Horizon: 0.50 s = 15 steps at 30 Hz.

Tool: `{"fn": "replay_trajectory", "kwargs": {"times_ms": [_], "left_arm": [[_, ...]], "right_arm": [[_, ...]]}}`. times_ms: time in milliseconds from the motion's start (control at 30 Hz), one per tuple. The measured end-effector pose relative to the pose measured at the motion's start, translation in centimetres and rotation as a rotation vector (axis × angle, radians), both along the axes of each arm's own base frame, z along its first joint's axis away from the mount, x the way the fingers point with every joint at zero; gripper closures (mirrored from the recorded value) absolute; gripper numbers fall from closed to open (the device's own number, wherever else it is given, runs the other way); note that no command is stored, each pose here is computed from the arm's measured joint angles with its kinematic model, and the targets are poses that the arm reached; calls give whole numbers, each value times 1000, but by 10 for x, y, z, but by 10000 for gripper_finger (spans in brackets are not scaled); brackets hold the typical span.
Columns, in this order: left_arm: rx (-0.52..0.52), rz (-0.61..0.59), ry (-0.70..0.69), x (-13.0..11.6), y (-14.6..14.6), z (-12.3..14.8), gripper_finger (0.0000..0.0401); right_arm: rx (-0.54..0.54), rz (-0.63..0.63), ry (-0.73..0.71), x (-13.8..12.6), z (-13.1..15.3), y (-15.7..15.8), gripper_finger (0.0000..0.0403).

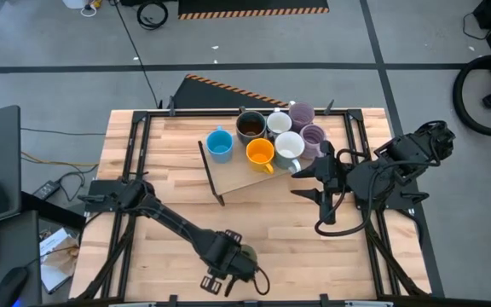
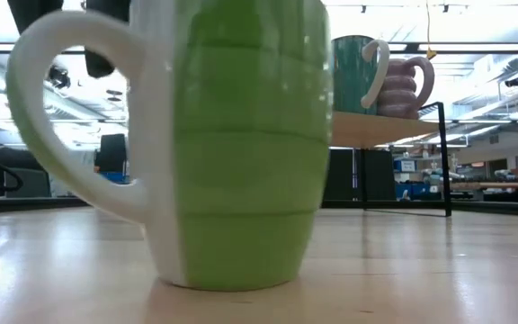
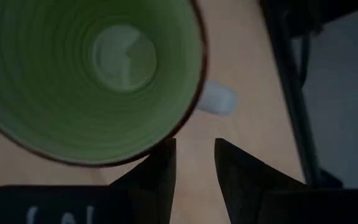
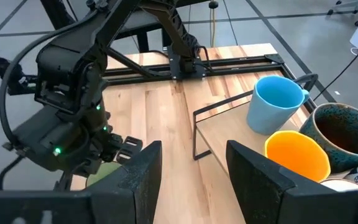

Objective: Place coffee mugs
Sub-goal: Put the green mug on the shelf

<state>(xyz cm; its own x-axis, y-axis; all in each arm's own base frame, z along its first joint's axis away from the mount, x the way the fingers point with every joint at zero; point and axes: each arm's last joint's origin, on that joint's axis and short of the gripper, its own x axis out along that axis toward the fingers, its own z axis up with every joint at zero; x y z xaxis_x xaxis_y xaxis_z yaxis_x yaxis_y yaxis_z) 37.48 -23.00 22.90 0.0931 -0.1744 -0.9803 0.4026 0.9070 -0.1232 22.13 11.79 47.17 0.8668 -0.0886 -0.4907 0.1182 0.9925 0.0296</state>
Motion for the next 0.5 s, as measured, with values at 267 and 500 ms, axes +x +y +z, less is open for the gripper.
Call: {"fn": "replay_trajectory", "kwargs": {"times_ms": [267,500], "left_arm": [[-69,37,-78,-1,-21,2,285],[-101,-42,-169,-2,-37,5,285]], "right_arm": [[19,33,13,0,0,1,218],[56,-33,18,-2,-2,1,218]]}}
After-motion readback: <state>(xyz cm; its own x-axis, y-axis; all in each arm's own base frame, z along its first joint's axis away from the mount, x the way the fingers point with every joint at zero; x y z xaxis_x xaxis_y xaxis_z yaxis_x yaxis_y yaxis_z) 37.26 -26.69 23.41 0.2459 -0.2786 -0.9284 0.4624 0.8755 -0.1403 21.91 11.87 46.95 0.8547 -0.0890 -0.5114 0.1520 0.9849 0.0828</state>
